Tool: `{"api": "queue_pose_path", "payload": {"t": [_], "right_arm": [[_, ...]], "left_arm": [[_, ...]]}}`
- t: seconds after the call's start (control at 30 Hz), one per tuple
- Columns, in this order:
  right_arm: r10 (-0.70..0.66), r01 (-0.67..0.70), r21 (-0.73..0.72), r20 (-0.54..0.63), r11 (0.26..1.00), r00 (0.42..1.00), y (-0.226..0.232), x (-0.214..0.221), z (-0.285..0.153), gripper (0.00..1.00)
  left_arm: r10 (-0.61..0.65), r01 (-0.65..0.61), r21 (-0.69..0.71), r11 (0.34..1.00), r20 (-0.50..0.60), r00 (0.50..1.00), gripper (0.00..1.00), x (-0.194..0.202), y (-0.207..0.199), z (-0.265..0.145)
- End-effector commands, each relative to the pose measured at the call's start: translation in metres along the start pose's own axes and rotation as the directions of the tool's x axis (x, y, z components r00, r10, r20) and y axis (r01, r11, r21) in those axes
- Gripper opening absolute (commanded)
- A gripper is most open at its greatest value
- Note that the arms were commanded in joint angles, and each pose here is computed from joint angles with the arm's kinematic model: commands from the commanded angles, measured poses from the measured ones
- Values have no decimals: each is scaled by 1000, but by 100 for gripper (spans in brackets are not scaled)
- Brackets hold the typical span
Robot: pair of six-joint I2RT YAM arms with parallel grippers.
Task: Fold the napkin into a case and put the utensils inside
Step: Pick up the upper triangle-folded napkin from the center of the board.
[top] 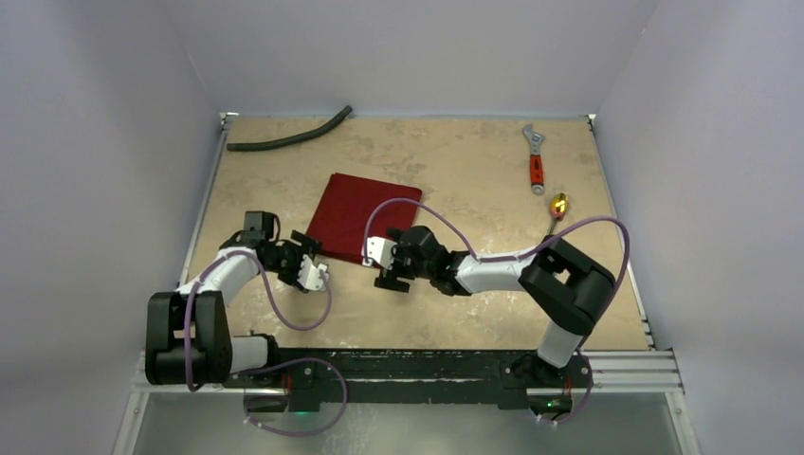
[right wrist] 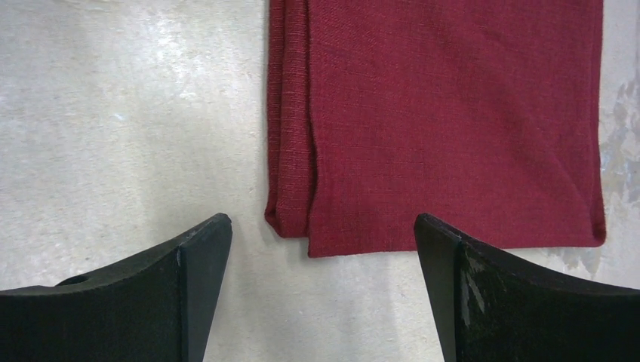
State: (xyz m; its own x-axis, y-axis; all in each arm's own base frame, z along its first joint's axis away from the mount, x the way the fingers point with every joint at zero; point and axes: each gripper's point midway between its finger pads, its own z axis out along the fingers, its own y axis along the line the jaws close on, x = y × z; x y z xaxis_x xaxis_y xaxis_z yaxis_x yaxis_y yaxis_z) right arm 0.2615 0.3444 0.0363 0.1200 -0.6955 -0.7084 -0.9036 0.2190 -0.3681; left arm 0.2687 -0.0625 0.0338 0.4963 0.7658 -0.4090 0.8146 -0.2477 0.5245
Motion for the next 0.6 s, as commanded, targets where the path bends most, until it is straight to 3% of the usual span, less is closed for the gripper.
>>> {"api": "queue_pose_path", "payload": {"t": [0.0,0.27,0.47,0.57], "right_arm": [[-13,12,50,19,999,1000,-13,-11,7,93],[-17,19,61,-33,998,999,-17,-4,15,85],[-19,21,26,-79,999,997,-11,5,16,77],[-12,11,-11,-99,1000,995,-5,7,16,73]], "left_arm": [[75,-76,-26,997,-29,997,69,3,13,8],[68,-67,13,998,-91,994,62,14,9,21],[-11,13,15,1000,-134,991,57,22,12,34],[-23,31,57,998,-140,990,45,24,3,39]]}}
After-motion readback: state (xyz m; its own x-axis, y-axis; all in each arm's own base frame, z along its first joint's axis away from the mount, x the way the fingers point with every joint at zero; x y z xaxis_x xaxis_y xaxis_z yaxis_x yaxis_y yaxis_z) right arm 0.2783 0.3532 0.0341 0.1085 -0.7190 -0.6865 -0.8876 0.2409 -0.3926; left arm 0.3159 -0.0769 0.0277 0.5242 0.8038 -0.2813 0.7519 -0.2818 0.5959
